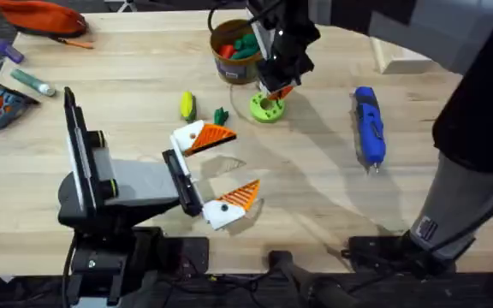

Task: Pick up the gripper from the table and insert it into the empty holder that is missing its gripper. Then pick up a screw, insert it into the mounting hole, and use the screwdriver to tighten it. Finally, clean up the table by picking up the vegetable and placing it into the bucket.

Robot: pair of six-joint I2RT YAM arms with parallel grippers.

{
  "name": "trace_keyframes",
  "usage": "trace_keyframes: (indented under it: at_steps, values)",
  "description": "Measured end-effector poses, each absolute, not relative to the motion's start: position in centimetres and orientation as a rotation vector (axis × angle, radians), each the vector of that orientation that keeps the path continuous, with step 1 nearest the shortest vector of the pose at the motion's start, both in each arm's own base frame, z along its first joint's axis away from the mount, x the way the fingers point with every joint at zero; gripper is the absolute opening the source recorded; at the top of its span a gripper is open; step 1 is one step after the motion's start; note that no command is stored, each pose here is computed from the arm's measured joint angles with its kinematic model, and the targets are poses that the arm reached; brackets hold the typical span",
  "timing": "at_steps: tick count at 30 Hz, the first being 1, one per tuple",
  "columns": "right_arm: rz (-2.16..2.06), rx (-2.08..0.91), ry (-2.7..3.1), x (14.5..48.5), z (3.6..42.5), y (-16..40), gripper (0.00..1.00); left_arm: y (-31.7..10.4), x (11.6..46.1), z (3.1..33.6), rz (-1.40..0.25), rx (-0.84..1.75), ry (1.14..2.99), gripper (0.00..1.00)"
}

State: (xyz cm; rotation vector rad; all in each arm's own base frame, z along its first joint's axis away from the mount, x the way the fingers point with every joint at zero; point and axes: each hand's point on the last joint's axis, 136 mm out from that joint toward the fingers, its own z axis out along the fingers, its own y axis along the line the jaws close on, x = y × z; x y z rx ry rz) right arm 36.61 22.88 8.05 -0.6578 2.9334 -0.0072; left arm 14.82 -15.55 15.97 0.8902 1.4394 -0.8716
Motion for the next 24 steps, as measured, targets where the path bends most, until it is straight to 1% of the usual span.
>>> trace_keyframes:
  at_steps: [5, 15, 20, 24]
  values:
    - [0.010, -0.650, 2.904, 36.7, 9.6, 22.9, 0.006, -15.5, 14.8, 16.0, -0.872, 0.890, 1.439, 0.985]
    - [0.044, -0.634, 2.844, 35.9, 14.7, 22.5, 0.006, -15.5, 14.8, 16.0, -0.872, 0.890, 1.440, 0.985]
    - [0.052, -0.631, 2.831, 35.3, 18.0, 22.0, 0.006, -15.5, 14.8, 16.0, -0.872, 0.890, 1.439, 0.985]
    - [0.071, -0.624, 2.798, 34.9, 21.6, 21.9, 0.006, -15.5, 14.8, 16.0, -0.872, 0.890, 1.439, 0.985]
